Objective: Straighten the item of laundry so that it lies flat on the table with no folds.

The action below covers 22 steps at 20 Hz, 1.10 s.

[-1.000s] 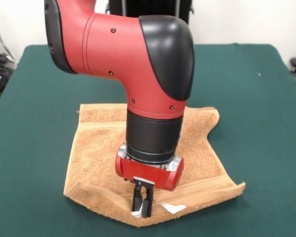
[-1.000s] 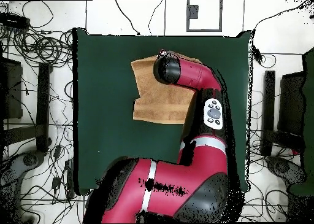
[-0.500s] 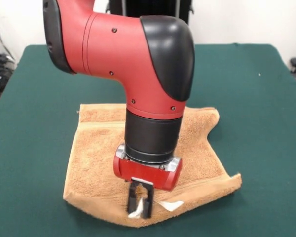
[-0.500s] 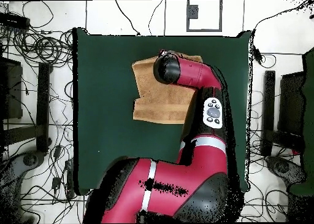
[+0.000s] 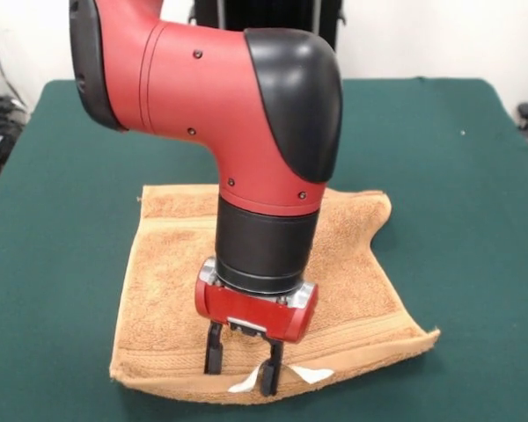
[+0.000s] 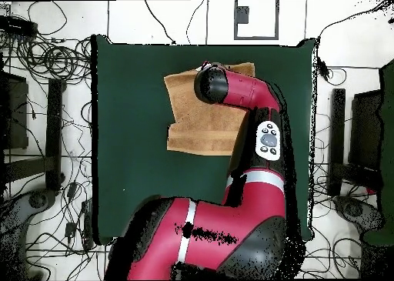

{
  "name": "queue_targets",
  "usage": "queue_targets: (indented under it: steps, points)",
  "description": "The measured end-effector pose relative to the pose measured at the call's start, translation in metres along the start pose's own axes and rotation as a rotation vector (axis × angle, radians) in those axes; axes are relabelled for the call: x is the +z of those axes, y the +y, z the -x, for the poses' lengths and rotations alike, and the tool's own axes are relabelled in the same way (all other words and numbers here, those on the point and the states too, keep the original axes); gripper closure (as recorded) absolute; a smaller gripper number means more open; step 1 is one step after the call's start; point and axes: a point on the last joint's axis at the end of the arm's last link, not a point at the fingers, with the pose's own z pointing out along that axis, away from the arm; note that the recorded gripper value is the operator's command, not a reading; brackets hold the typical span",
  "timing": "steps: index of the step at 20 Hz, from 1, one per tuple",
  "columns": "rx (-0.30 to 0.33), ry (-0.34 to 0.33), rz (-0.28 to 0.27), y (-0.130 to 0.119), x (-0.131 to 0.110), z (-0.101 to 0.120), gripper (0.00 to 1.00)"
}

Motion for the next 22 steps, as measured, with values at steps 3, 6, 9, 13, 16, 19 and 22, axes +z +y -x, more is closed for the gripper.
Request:
queue_targets:
  steps: [3,6,9,13,16,19,22]
  points:
    - [-0.001,0.003,-0.002,0.000,0.000,0.001,0.00]
    - [0.001,0.005,-0.003,-0.002,-0.002,0.003,0.00]
    - [0.015,0.004,0.000,-0.008,-0.009,0.009,0.00]
    - [0.068,-0.003,0.024,-0.025,-0.032,0.028,0.00]
    - [0.115,-0.022,0.044,-0.042,-0.054,0.050,0.00]
    - [0.158,-0.059,0.063,-0.061,-0.079,0.079,0.00]
    - [0.182,-0.094,0.069,-0.075,-0.100,0.101,0.00]
